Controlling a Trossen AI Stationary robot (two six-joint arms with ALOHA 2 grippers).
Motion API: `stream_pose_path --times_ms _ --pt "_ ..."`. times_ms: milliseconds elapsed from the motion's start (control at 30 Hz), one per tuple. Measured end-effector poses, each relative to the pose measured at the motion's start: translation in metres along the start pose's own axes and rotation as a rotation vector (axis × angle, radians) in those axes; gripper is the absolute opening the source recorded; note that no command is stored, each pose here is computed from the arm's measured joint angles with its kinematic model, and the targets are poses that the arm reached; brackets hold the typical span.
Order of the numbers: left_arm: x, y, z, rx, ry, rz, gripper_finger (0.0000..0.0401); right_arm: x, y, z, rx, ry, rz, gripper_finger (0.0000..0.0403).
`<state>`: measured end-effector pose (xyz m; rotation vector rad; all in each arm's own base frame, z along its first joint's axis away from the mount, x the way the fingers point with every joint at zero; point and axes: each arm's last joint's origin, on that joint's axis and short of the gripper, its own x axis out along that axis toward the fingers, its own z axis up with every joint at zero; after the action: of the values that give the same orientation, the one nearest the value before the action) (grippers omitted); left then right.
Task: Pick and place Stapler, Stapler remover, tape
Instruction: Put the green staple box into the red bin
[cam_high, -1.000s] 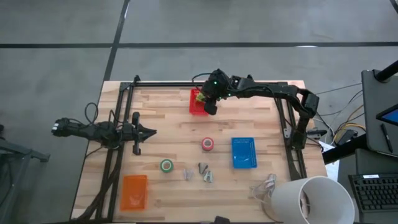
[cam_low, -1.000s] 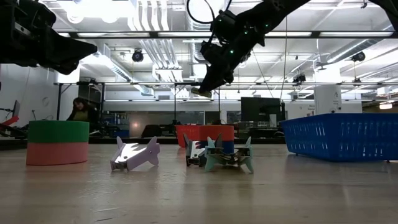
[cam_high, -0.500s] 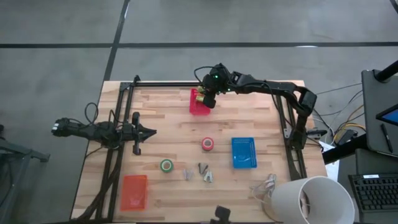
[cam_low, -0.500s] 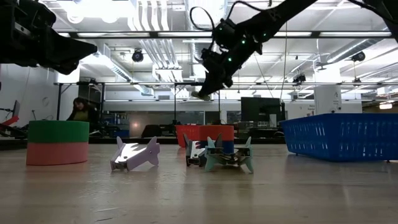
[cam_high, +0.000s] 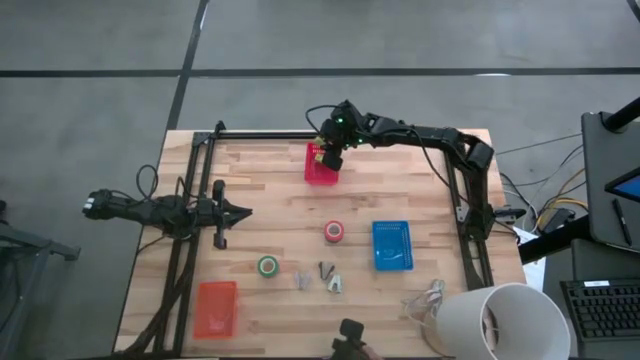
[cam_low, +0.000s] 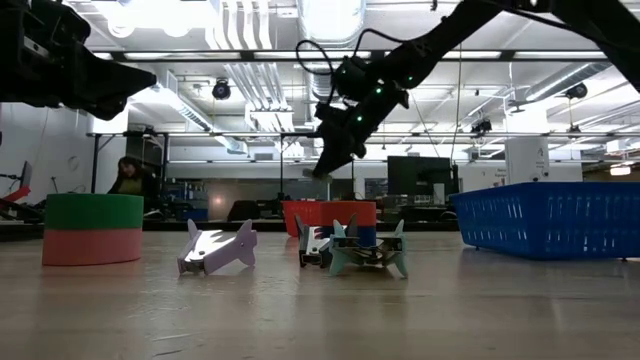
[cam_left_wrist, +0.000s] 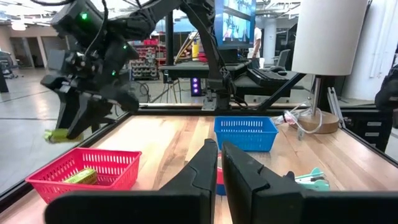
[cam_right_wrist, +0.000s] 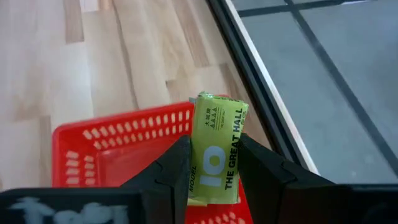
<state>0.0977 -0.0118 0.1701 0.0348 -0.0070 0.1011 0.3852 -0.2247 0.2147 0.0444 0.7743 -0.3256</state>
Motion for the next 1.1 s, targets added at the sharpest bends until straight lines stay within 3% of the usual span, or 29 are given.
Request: stream_pose_path --times_ms 300,1100 --pt "0.0 0.0 0.0 0.001 0.002 0.0 0.0026 0.022 -0.001 -0.007 0.004 0.113 0.024 0.0115" --pt "0.0 0.0 0.0 0.001 0.003 0.0 0.0026 0.043 -0.002 -0.022 -0.034 0.164 0.04 0.0126"
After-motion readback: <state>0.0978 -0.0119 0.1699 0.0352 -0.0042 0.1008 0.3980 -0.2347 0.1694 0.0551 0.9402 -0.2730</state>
